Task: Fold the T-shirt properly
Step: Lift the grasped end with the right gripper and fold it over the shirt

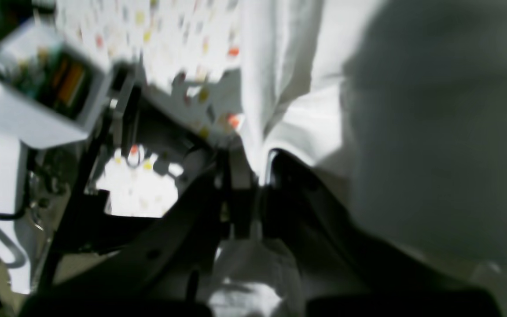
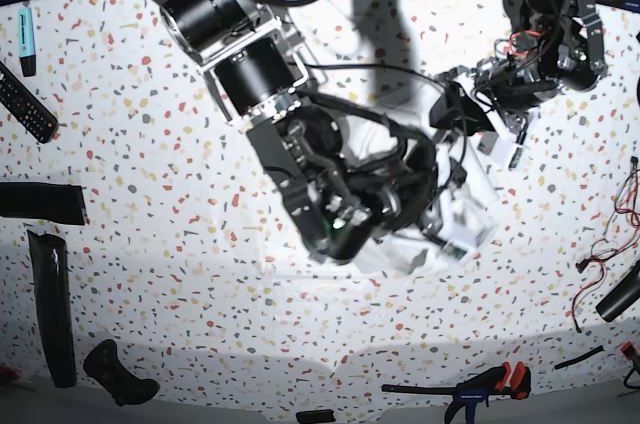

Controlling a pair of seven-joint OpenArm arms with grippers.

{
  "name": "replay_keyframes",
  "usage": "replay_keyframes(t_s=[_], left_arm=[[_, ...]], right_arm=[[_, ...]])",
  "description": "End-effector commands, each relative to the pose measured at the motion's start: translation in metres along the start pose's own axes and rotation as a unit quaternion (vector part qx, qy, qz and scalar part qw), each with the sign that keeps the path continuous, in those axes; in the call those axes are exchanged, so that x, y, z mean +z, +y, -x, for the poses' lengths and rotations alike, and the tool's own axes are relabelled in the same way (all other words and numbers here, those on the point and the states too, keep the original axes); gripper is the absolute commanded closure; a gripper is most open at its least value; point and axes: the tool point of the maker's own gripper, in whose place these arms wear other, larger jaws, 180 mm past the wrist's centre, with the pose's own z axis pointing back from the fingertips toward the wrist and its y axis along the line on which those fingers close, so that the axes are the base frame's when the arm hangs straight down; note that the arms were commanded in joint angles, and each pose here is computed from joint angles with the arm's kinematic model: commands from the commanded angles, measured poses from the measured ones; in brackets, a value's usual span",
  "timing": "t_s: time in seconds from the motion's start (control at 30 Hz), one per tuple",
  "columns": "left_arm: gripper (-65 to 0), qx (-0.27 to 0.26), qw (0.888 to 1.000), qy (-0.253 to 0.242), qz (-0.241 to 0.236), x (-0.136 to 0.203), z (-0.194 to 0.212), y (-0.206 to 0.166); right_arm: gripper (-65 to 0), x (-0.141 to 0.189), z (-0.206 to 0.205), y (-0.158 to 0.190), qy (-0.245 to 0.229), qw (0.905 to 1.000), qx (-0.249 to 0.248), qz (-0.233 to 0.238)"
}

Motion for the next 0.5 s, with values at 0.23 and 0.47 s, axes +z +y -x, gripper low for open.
replay_keyframes(t_s=[0.23,0.47], left_arm=[[-25.1,-0.016,1.0,0.012,0.004,0.004,-0.004,0.0],[-25.1,-0.041,0.997,0.062,-0.009,0.015,0.005,0.005]], right_arm=[[-28.2,0.002,-0.031,0.024,-0.038,0.9981,0.025,-0.043],[-28.2,0.024,-0.07,0.062,-0.108,0.9807,0.007,-0.163]])
